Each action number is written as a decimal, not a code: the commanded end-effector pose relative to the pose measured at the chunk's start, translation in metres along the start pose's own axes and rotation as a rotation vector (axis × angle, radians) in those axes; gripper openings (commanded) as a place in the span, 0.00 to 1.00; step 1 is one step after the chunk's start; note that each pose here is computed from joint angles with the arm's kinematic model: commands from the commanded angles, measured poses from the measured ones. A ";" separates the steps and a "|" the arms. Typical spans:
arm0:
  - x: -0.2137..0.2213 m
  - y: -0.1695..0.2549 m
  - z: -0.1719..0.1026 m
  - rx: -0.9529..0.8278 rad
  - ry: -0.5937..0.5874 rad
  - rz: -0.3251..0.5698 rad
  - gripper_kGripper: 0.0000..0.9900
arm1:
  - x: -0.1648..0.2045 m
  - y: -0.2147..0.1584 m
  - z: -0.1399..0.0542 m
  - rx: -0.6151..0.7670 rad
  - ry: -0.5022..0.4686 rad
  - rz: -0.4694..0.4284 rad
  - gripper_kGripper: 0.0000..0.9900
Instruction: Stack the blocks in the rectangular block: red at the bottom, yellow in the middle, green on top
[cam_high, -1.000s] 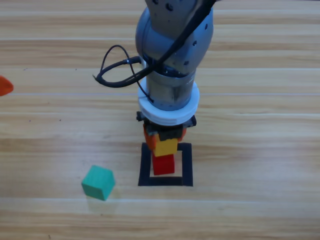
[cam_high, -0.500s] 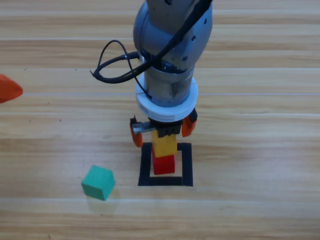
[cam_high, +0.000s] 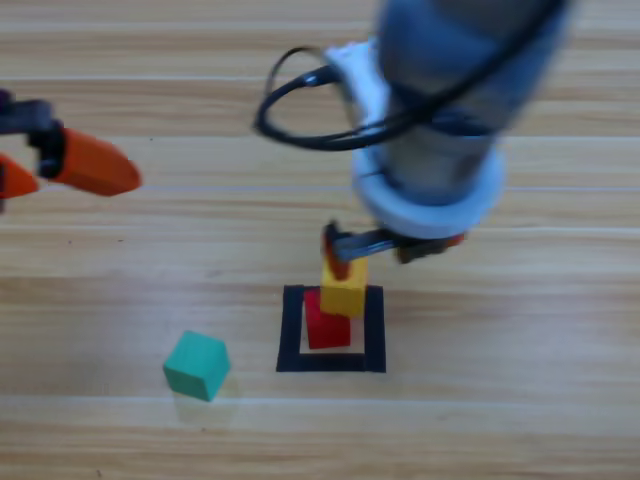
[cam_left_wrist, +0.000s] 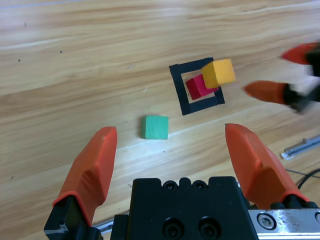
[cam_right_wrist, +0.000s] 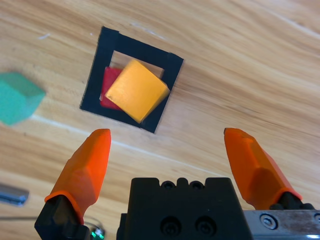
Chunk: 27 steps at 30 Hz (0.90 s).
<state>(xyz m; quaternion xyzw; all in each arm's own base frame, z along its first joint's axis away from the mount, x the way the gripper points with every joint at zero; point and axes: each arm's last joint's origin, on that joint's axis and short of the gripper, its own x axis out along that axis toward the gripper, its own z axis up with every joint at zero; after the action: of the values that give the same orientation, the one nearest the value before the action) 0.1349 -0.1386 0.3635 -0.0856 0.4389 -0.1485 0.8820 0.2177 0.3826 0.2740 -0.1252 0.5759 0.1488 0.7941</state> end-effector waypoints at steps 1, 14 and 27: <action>0.067 -0.013 0.011 0.002 0.142 0.126 0.93 | -0.076 -0.074 -0.054 0.007 -0.212 0.162 1.00; 0.170 -0.020 -0.013 0.150 0.417 0.281 0.93 | -0.064 -0.116 -0.102 -0.070 -0.250 0.328 1.00; 0.181 -0.016 -0.026 0.177 0.452 0.265 0.93 | -0.046 -0.138 -0.112 -0.089 -0.263 0.333 1.00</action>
<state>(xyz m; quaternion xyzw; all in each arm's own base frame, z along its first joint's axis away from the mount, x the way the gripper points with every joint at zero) 0.2132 -0.2174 0.2275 0.0802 0.6055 -0.0856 0.7872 0.1581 0.2235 0.2821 -0.0578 0.4880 0.3224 0.8091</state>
